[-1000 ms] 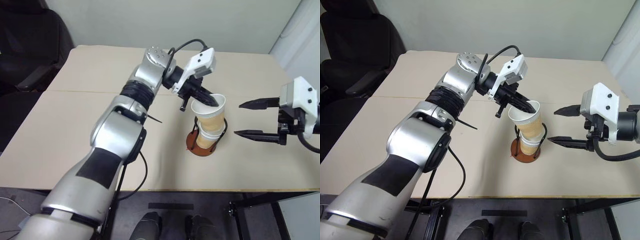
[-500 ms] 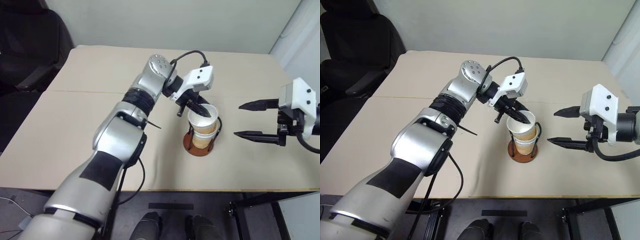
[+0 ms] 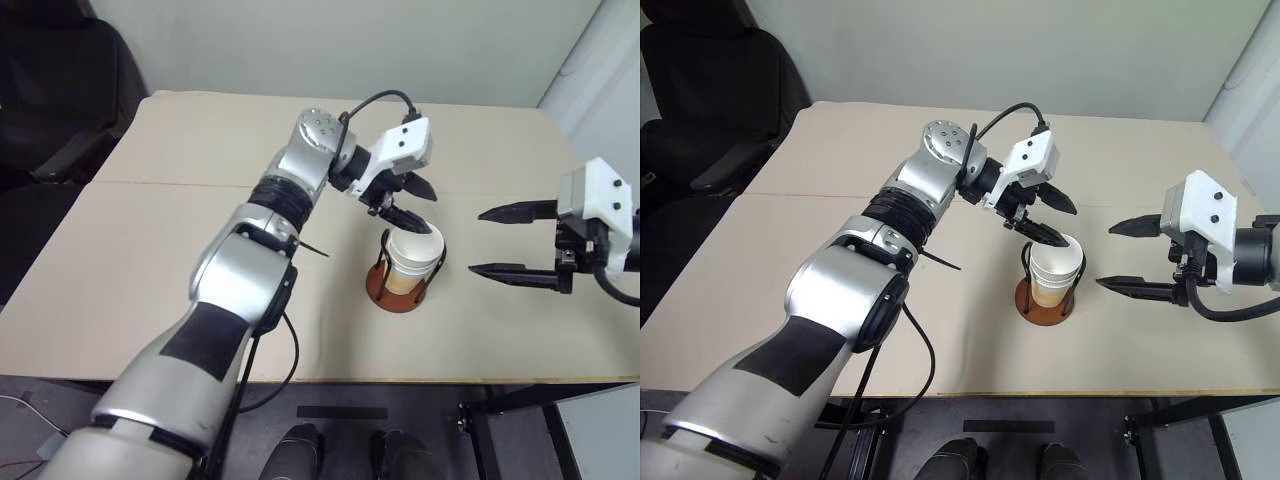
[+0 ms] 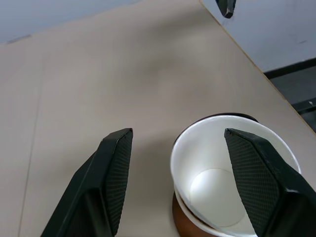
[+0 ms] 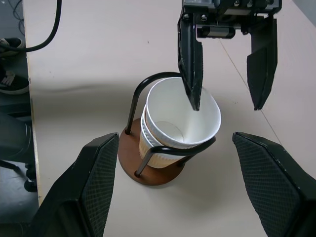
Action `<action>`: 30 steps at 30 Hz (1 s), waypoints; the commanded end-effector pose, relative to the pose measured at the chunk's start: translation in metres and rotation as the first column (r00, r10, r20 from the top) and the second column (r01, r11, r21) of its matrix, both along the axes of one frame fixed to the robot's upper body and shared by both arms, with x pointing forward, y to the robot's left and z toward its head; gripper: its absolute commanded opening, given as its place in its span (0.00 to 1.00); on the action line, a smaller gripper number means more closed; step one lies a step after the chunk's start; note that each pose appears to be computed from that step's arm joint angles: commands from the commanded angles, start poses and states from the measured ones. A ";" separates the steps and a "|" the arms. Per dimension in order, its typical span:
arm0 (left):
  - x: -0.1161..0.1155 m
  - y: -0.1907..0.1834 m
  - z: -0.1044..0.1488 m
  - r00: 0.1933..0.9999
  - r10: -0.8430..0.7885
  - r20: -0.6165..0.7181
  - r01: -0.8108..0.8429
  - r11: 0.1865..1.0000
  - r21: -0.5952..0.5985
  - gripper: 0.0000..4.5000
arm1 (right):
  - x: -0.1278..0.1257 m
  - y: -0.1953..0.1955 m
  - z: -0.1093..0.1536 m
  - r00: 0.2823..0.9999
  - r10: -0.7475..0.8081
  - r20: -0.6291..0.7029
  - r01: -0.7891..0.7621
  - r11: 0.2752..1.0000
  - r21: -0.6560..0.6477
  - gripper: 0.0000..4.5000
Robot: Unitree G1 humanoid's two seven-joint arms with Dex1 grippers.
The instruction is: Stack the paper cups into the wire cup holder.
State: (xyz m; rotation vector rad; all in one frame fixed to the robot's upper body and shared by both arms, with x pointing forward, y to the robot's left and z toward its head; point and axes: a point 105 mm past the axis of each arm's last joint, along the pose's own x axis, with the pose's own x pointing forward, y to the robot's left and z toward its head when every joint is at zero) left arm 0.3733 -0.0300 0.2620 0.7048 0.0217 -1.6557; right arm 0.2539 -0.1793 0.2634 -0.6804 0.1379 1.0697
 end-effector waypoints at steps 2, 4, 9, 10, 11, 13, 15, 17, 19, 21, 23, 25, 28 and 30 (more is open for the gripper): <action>0.006 0.031 0.033 0.999 0.048 -0.001 -0.048 0.994 -0.103 0.70 | -0.001 -0.002 0.011 1.000 -0.006 0.018 0.006 1.000 0.002 0.83; 0.010 0.054 0.039 0.996 0.086 -0.030 -0.089 0.987 -0.131 0.70 | 0.001 -0.003 0.010 1.000 -0.009 0.007 0.009 1.000 0.005 0.83; 0.016 0.106 0.058 0.976 0.199 -0.087 -0.215 0.948 -0.235 0.70 | 0.010 -0.006 0.010 1.000 -0.019 0.014 0.019 1.000 0.013 0.83; 0.015 0.117 0.060 0.972 0.213 -0.101 -0.232 0.940 -0.251 0.70 | 0.011 -0.006 0.010 1.000 -0.021 0.015 0.021 1.000 0.016 0.83; 0.015 0.125 0.062 0.967 0.227 -0.112 -0.250 0.931 -0.266 0.70 | 0.013 -0.007 0.011 1.000 -0.022 0.015 0.021 1.000 0.019 0.83; 0.015 0.142 0.066 0.954 0.271 -0.129 -0.298 0.902 -0.311 0.70 | 0.017 -0.008 0.011 1.000 -0.028 0.011 0.027 0.999 0.034 0.83; 0.015 0.162 0.071 0.931 0.329 -0.154 -0.364 0.853 -0.375 0.70 | 0.021 -0.009 0.011 0.999 -0.046 -0.010 0.047 0.997 0.064 0.83; 0.014 0.181 0.072 0.905 0.385 -0.180 -0.424 0.798 -0.427 0.70 | 0.027 -0.012 0.012 0.998 -0.069 -0.010 0.070 0.993 0.092 0.83; 0.011 0.198 0.071 0.877 0.431 -0.214 -0.479 0.742 -0.469 0.70 | 0.033 -0.015 0.013 0.996 -0.089 0.002 0.088 0.990 0.109 0.83; 0.008 0.210 0.066 0.849 0.470 -0.242 -0.525 0.699 -0.485 0.70 | 0.038 -0.017 0.014 0.994 -0.111 0.013 0.109 0.985 0.132 0.83; 0.004 0.221 0.059 0.819 0.509 -0.265 -0.569 0.661 -0.490 0.70 | 0.044 -0.019 0.013 0.991 -0.133 0.019 0.128 0.979 0.158 0.83; 0.001 0.225 0.056 0.801 0.530 -0.279 -0.593 0.634 -0.496 0.70 | 0.048 -0.020 0.013 0.989 -0.145 0.027 0.139 0.975 0.172 0.83; 0.001 0.235 0.050 0.759 0.584 -0.287 -0.639 0.585 -0.499 0.70 | 0.062 -0.026 0.015 0.977 -0.205 0.058 0.188 0.959 0.212 0.83; 0.003 0.243 0.050 0.727 0.622 -0.291 -0.666 0.539 -0.515 0.70 | 0.080 -0.038 0.018 0.946 -0.310 0.098 0.275 0.924 0.266 0.83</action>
